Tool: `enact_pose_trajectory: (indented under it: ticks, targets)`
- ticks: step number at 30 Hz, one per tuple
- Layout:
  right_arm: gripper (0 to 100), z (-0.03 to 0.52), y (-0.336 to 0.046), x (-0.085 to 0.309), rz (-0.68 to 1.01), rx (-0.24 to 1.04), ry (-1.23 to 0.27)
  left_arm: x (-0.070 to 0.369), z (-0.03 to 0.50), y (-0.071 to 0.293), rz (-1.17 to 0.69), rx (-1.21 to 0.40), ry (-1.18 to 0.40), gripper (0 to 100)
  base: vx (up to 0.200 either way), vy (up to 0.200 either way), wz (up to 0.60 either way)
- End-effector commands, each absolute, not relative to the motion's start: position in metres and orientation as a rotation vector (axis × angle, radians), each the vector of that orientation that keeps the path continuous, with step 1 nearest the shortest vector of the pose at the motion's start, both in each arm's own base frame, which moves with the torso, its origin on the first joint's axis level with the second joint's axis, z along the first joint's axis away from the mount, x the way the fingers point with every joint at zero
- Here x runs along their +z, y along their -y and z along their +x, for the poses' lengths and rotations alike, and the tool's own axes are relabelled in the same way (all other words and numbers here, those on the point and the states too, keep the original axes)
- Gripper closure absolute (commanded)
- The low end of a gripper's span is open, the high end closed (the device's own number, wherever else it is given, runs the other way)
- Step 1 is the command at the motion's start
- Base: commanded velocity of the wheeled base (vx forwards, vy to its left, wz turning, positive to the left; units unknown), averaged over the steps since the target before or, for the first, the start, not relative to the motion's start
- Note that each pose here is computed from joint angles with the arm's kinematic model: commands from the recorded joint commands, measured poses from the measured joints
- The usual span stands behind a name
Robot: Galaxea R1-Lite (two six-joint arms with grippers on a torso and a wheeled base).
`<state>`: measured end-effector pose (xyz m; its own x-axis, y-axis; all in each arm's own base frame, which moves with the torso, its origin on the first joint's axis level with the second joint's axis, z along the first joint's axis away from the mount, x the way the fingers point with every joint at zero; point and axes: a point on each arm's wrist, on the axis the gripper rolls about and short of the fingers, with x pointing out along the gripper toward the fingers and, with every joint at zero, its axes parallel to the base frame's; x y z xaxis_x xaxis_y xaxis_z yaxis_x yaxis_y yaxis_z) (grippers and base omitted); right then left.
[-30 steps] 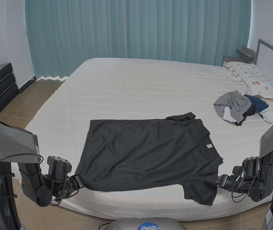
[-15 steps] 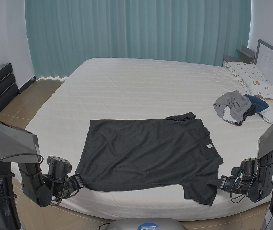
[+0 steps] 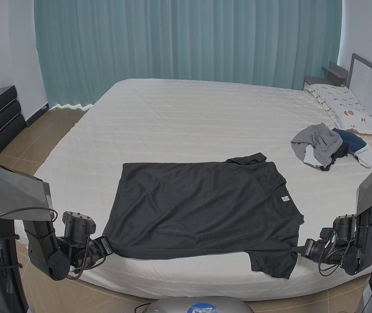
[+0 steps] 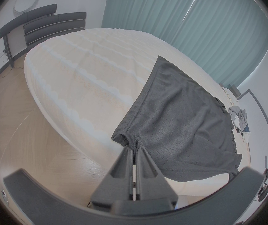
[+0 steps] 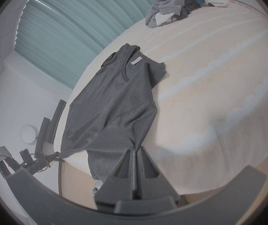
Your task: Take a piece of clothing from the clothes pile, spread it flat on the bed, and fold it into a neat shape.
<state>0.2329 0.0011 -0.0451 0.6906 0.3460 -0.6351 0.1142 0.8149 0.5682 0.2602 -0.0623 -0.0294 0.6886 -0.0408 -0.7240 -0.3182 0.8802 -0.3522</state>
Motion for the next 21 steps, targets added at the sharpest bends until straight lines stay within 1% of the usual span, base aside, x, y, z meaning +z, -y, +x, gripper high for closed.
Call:
enact_pose_trajectory:
  ticks: [1,8,14,17,21]
  targets:
    - [100,0.225,0.005,-0.033,0.631,0.122,-0.786,-0.029,0.260,0.061,-0.481,0.166,-0.802,100,0.000,0.000,0.00]
    - [100,0.214,0.008,-0.029,0.622,0.113,-0.800,-0.029,0.260,0.060,-0.474,0.170,-0.801,100,0.000,0.000,0.00]
    - [100,0.212,0.011,-0.026,0.618,0.102,-0.802,-0.027,0.262,0.050,-0.439,0.181,-0.780,100,0.000,0.000,0.00]
    - [100,0.207,0.010,-0.023,0.608,0.098,-0.841,-0.023,0.261,0.044,-0.427,0.182,-0.755,100,0.000,0.000,0.00]
    - [100,0.197,0.010,-0.020,0.528,0.122,-0.911,-0.020,0.254,0.042,-0.392,0.172,-0.762,100,0.000,0.000,0.00]
